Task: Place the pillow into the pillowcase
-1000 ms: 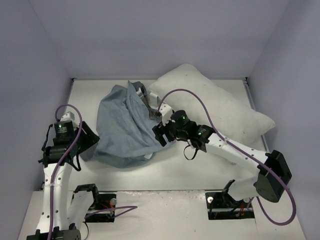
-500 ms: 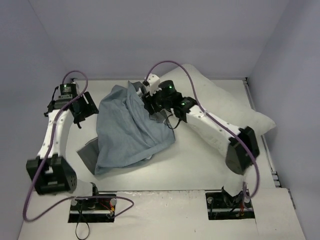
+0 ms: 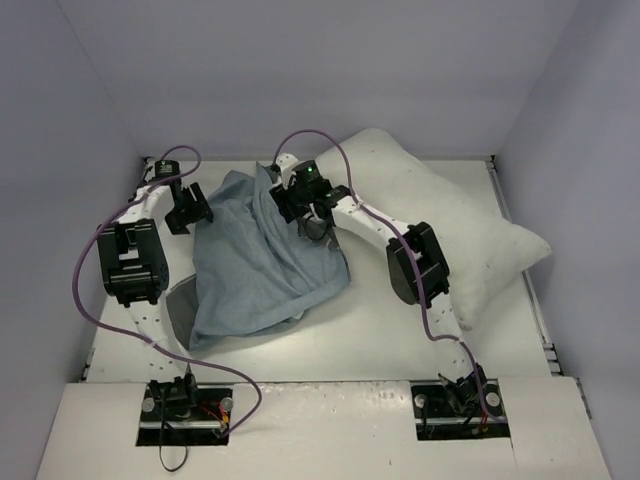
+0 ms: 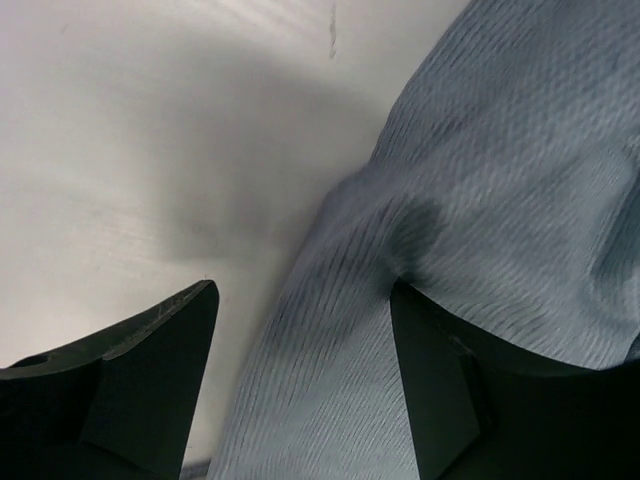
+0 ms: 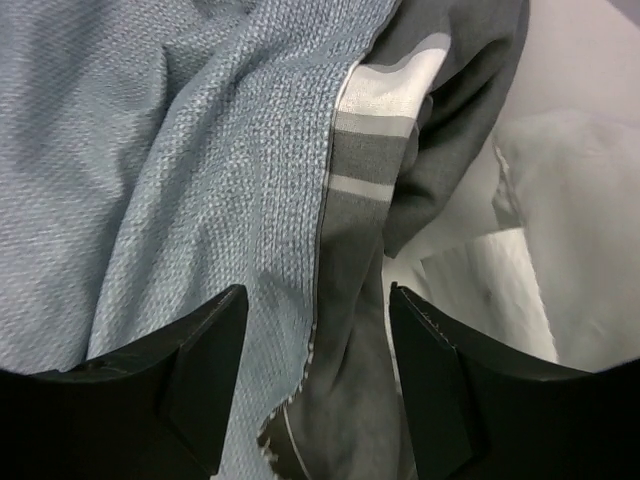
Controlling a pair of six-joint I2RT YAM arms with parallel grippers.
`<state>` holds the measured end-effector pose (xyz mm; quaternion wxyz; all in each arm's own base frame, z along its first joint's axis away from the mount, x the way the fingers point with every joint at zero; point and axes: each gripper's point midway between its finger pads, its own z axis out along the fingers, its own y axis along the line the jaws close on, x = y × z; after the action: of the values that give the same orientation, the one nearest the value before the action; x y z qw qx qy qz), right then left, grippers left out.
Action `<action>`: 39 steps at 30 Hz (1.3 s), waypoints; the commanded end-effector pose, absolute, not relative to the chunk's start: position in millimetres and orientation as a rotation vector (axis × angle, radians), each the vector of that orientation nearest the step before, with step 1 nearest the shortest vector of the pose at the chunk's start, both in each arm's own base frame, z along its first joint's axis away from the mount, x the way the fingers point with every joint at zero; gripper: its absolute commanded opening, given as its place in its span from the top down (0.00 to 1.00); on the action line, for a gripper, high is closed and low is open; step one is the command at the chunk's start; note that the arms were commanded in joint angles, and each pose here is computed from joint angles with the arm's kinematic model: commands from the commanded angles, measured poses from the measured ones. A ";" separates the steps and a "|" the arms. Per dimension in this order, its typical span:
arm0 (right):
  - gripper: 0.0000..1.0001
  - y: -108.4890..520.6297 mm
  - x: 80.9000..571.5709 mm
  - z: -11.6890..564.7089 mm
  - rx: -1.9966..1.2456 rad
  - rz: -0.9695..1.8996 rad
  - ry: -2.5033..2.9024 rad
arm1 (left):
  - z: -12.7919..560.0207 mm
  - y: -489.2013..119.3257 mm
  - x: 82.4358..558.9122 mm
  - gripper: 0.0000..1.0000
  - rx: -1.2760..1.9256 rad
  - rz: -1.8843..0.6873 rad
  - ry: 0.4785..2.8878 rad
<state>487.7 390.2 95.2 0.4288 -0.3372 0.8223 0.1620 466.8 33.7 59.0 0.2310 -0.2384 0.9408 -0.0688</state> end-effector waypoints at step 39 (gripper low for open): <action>0.27 327.0 552.0 271.6 -0.529 0.391 1.759 | 298.5 79.1 482.0 0.33 -0.324 0.230 2.078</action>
<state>575.4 332.6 182.0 0.5313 -0.2214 0.8038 0.1503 490.2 111.5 201.0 0.3871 -0.1752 0.8970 0.1222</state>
